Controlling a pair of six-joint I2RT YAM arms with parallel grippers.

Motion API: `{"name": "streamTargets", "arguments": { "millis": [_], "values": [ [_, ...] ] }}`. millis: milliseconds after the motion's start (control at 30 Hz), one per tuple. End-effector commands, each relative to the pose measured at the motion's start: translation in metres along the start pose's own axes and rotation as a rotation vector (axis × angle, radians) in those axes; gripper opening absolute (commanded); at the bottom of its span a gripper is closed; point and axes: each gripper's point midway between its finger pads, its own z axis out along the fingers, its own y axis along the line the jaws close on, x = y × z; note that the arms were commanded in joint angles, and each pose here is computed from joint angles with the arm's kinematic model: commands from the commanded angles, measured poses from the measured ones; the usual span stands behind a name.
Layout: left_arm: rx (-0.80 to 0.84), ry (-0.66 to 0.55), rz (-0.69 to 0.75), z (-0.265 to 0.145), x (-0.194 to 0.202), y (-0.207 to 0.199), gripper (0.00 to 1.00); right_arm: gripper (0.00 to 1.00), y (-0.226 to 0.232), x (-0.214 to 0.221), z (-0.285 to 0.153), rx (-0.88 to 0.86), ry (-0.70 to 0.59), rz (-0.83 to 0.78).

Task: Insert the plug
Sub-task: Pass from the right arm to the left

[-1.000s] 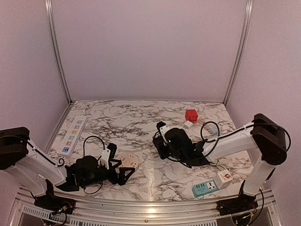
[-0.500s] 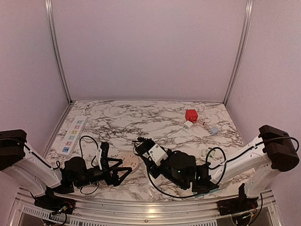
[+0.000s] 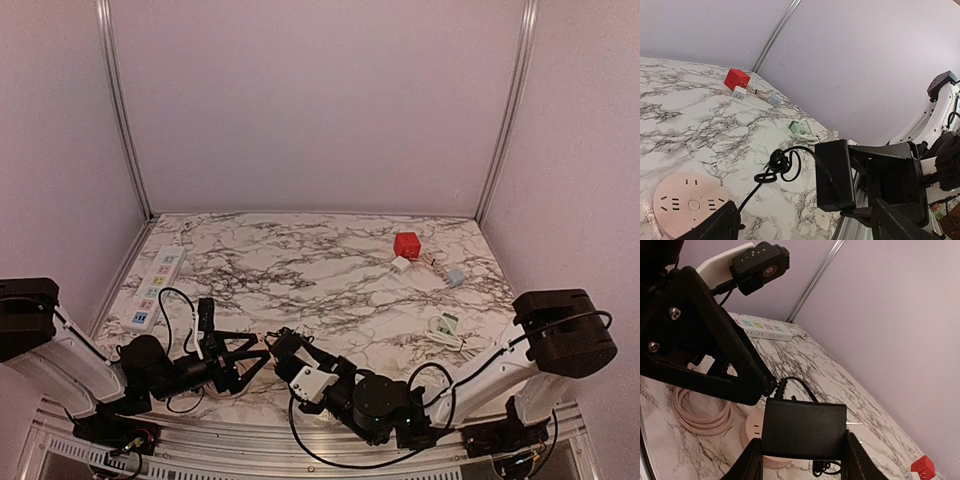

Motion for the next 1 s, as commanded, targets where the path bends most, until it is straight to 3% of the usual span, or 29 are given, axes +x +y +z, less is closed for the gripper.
{"name": "streamTargets", "arguments": {
  "millis": [0,567,967],
  "values": [
    [0.068,-0.044,-0.005,0.001,-0.01,-0.014,0.91,0.4,-0.006,-0.03,-0.004,0.067,-0.078,0.019],
    [0.233,0.02,-0.07,0.025,0.011,-0.038,0.82,0.41,0.004,-0.035,-0.008,0.052,-0.088,0.002],
    [0.302,-0.049,-0.024,-0.007,-0.017,-0.058,0.8,0.42,-0.022,-0.038,-0.016,0.157,-0.109,0.026]
  ]
}}
